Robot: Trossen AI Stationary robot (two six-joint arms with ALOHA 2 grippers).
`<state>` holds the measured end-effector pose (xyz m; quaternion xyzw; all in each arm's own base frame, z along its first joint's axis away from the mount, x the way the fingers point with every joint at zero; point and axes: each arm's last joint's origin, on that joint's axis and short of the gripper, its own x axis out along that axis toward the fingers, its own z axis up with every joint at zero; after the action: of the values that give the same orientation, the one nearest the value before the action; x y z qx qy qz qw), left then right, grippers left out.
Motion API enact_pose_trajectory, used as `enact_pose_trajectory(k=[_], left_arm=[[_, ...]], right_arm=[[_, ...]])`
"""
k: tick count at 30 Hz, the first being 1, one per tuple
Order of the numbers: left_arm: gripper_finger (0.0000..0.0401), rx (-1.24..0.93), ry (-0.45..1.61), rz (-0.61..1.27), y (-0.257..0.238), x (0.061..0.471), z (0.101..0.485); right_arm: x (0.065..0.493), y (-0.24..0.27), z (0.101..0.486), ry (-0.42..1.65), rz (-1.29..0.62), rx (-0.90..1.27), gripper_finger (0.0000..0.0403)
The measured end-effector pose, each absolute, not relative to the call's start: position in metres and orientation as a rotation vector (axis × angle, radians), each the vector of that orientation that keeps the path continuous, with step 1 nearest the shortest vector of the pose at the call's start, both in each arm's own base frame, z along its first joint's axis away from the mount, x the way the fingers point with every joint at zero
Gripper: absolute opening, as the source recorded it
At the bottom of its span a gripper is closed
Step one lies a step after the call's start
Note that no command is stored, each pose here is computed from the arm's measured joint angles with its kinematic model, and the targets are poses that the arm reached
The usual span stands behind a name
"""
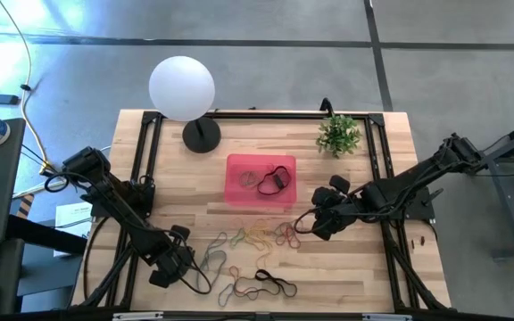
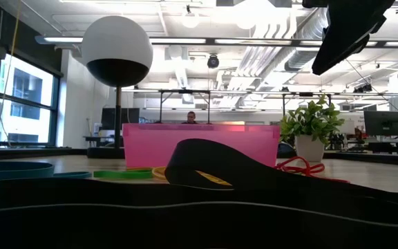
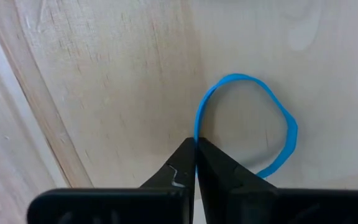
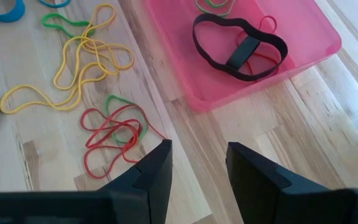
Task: Pick and place rubber bands into bin
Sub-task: Put the blue rubber band into the red bin
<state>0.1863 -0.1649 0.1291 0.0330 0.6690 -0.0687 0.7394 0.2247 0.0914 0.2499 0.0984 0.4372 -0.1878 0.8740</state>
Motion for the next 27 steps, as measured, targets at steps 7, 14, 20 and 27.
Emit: enact_pose_trajectory(k=[7,14,20,27], left_arm=[[0.0,0.177,1.43,-0.063,-0.166,0.195,0.145],[0.0,0.213,1.404,-0.025,-0.157,0.214,0.172],[0.0,0.276,1.319,0.005,-0.143,0.231,0.209],[0.0,0.392,1.186,0.107,-0.109,0.25,0.259]], right_arm=[[0.225,0.091,0.25,0.913,-0.392,0.205,0.0142],[0.225,0.092,0.25,0.907,-0.386,0.205,0.0142],[0.226,0.092,0.25,0.903,-0.379,0.21,0.0142],[0.227,0.093,0.251,0.888,-0.374,0.218,0.0142]])
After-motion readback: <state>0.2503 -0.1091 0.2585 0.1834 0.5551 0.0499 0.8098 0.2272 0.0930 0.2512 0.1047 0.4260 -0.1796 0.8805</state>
